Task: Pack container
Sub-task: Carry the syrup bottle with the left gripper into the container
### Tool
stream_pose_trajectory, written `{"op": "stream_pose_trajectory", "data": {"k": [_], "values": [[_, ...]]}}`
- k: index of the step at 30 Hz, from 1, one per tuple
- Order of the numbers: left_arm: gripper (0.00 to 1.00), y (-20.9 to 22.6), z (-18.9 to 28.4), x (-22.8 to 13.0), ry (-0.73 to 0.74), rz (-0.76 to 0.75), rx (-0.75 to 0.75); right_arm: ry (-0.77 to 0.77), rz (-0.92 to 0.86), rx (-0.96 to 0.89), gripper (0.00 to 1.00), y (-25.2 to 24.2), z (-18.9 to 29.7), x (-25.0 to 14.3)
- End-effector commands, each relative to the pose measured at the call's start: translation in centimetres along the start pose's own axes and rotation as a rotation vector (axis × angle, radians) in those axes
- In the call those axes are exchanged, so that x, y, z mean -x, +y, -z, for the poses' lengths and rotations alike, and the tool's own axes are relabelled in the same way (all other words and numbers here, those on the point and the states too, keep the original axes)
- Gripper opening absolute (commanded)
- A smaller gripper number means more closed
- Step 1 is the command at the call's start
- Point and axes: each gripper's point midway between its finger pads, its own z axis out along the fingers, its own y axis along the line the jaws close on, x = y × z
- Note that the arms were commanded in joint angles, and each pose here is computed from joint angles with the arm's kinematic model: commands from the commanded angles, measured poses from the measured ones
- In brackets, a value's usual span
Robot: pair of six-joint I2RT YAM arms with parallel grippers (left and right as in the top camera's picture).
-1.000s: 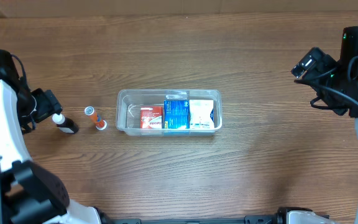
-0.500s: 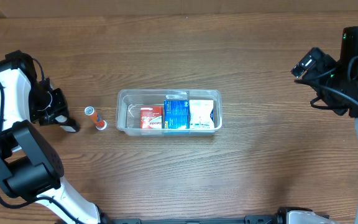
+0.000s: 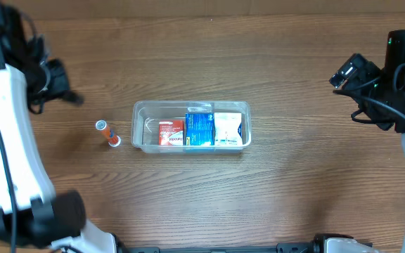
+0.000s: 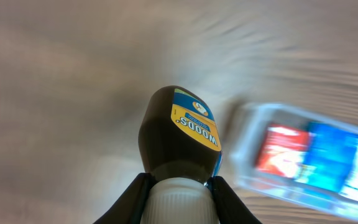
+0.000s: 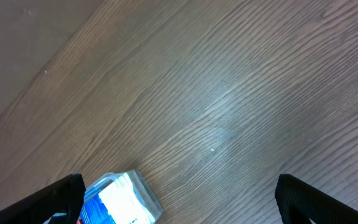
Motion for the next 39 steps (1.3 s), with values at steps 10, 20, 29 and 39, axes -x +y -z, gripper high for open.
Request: {"op": "stream_pose_trajectory", "data": {"k": [10, 20, 29, 39], "values": [[0.15, -16.4, -5.4, -8.4, 0.147, -0.293, -0.113, -0.010, 0.004, 0.007, 1.00, 0.1, 0.2, 0.3], [0.17, -12.6, -13.4, -9.8, 0.144, -0.233, 0.100, -0.010, 0.004, 0.007, 1.00, 0.1, 0.2, 0.3], [0.24, -12.4, -16.4, -9.3, 0.072, -0.209, 0.118, -0.009, 0.004, 0.007, 1.00, 0.1, 0.2, 0.3], [1.00, -14.4, -14.2, -8.7, 0.089, -0.194, 0.009, -0.010, 0.004, 0.007, 1.00, 0.1, 0.2, 0.3]]}}
